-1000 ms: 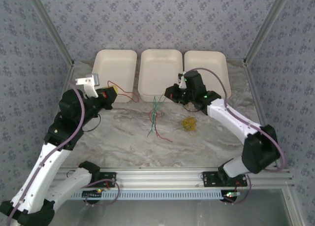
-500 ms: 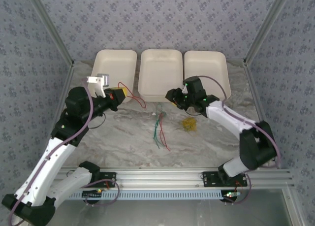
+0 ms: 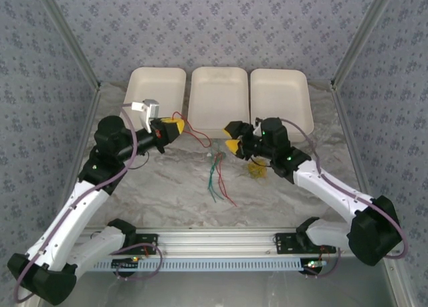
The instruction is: Untangle the cables
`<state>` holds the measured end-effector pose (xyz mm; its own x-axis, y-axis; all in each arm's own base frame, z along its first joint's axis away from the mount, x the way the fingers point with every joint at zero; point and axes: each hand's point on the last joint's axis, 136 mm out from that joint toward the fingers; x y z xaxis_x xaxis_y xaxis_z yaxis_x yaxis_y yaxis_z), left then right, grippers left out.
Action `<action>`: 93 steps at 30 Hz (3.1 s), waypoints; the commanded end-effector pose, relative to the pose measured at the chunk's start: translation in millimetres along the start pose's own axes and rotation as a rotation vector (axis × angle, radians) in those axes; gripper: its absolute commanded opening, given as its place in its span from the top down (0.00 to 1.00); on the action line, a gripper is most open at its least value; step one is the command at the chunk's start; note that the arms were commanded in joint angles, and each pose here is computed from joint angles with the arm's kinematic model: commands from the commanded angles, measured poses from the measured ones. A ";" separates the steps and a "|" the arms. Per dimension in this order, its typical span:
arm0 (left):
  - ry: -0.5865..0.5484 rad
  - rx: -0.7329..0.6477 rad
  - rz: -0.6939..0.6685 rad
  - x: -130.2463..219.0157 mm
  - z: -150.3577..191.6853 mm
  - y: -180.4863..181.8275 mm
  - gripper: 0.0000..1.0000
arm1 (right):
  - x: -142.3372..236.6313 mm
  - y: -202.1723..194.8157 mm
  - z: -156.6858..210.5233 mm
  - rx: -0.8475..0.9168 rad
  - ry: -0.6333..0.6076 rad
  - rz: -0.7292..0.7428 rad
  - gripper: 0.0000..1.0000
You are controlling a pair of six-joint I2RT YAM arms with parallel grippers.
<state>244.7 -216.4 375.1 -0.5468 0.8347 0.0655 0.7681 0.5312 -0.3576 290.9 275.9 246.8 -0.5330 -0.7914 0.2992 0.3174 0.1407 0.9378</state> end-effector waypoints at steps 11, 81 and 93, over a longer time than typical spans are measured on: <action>-0.013 -0.071 0.110 0.4 2.2 -18.1 1.00 | -15.8 30.6 34.6 -0.233 0.064 -0.144 0.39; 0.321 0.025 0.071 -104.4 101.7 -25.4 1.00 | 80.8 257.6 -30.8 0.861 -0.180 -0.033 0.41; 0.100 0.219 -0.079 -46.3 12.6 39.7 1.00 | 155.9 273.6 -42.6 0.888 -0.395 -0.018 0.10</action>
<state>292.6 -251.8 326.3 -0.5367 0.8133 0.2248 0.6617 0.5710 -0.4859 347.4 187.2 520.8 -0.7648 -0.6077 0.2138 -0.3087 0.6370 0.7063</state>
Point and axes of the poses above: each hand's point on the last joint's axis, 136 mm out from that joint toward the fingers, its own x axis back along the fingers, its own y axis along the line the jaws close on, z = x × y, and after that the axes turned 5 degrees about -x, right-handed
